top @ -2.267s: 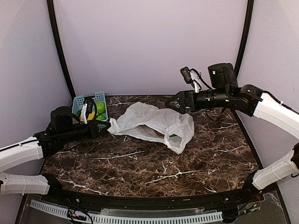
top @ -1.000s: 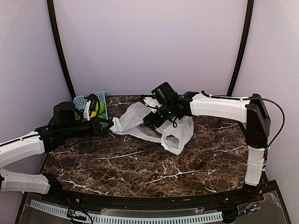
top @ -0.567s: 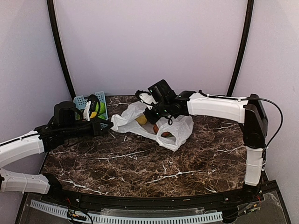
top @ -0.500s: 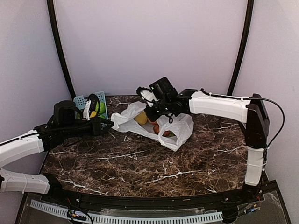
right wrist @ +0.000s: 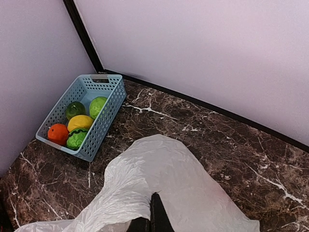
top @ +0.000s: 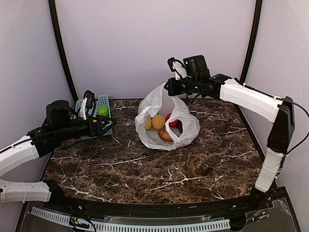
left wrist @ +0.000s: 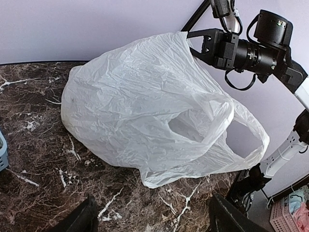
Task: Untie the knot of the plastic bag and take out the fruit
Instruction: Open the bag opening for the takeout bag.
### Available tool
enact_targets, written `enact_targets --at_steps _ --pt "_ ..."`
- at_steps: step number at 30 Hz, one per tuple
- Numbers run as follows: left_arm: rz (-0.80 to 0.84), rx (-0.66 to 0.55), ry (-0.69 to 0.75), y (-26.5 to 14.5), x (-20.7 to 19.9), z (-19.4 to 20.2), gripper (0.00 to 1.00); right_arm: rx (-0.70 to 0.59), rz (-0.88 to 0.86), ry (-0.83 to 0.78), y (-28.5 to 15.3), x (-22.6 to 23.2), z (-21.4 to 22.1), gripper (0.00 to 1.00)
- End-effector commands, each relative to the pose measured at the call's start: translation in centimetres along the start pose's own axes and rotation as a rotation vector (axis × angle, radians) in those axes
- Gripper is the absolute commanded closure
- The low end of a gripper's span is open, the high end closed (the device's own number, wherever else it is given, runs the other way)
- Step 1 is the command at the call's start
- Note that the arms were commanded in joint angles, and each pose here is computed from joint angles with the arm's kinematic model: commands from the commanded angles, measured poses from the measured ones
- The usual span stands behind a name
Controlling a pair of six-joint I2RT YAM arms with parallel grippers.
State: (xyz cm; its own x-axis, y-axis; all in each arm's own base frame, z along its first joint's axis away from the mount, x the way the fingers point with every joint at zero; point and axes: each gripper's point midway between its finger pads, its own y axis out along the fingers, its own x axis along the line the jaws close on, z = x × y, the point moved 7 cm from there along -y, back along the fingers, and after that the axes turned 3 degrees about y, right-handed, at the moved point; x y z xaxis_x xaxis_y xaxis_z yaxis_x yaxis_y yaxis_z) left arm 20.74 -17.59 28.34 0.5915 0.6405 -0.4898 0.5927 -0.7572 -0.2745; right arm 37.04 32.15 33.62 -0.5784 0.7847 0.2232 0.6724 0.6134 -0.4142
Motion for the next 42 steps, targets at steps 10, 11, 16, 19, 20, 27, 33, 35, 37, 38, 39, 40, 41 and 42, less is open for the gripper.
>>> enact_targets --at_steps 10,11,16,19,20,27,33,35,37,38,39,40,41,42 --pt "-0.018 -0.028 0.084 5.7 -0.8 4.6 0.15 -0.036 -0.078 0.135 0.2 1.2 -1.3 1.00" --pt "-0.028 -0.012 0.082 6.2 -0.5 5.1 0.15 -0.035 -0.081 0.139 0.2 1.2 -1.3 1.00" --pt "-0.041 -0.015 0.105 8.4 -0.5 6.2 0.12 -0.026 -0.084 0.158 0.2 0.9 -1.0 1.00" --pt "-0.089 -0.003 0.098 9.8 0.4 7.0 0.12 -0.023 -0.086 0.170 0.3 0.8 -0.8 1.00" --pt "-0.085 -0.016 0.098 10.1 0.2 6.9 0.12 -0.020 -0.088 0.174 0.3 0.7 -0.8 1.00" --pt "-0.100 -0.048 0.107 12.4 0.2 7.0 0.16 -0.013 -0.092 0.194 0.5 0.2 -0.6 1.00" --pt "-0.105 -0.096 0.115 13.1 0.1 6.4 0.52 -0.015 -0.078 0.205 0.4 -0.4 -0.6 1.00" --pt "-0.122 -0.100 0.121 13.1 0.3 6.4 0.70 -0.015 -0.072 0.206 0.3 -0.7 -0.6 1.00" --pt "-0.136 -0.100 0.122 12.8 0.4 6.4 0.86 -0.018 -0.060 0.205 0.1 -1.1 -0.6 1.00" --pt "-0.138 -0.107 0.122 12.5 0.3 6.2 0.91 -0.023 -0.054 0.204 -0.1 -1.4 -0.7 1.00" --pt "-0.150 -0.097 0.123 12.3 0.6 6.5 0.97 -0.025 -0.045 0.205 -0.2 -1.8 -0.7 1.00" --pt "-0.149 -0.103 0.123 11.9 0.5 6.3 0.98 -0.029 -0.037 0.207 -0.4 -2.2 -0.8 1.00" --pt "-0.159 -0.083 0.125 11.6 0.8 6.8 0.99 -0.036 -0.032 0.209 -0.6 -2.6 -1.0 1.00" --pt "-0.156 -0.091 0.122 11.0 0.6 6.5 0.99 -0.042 -0.024 0.212 -0.8 -3.1 -1.3 1.00"
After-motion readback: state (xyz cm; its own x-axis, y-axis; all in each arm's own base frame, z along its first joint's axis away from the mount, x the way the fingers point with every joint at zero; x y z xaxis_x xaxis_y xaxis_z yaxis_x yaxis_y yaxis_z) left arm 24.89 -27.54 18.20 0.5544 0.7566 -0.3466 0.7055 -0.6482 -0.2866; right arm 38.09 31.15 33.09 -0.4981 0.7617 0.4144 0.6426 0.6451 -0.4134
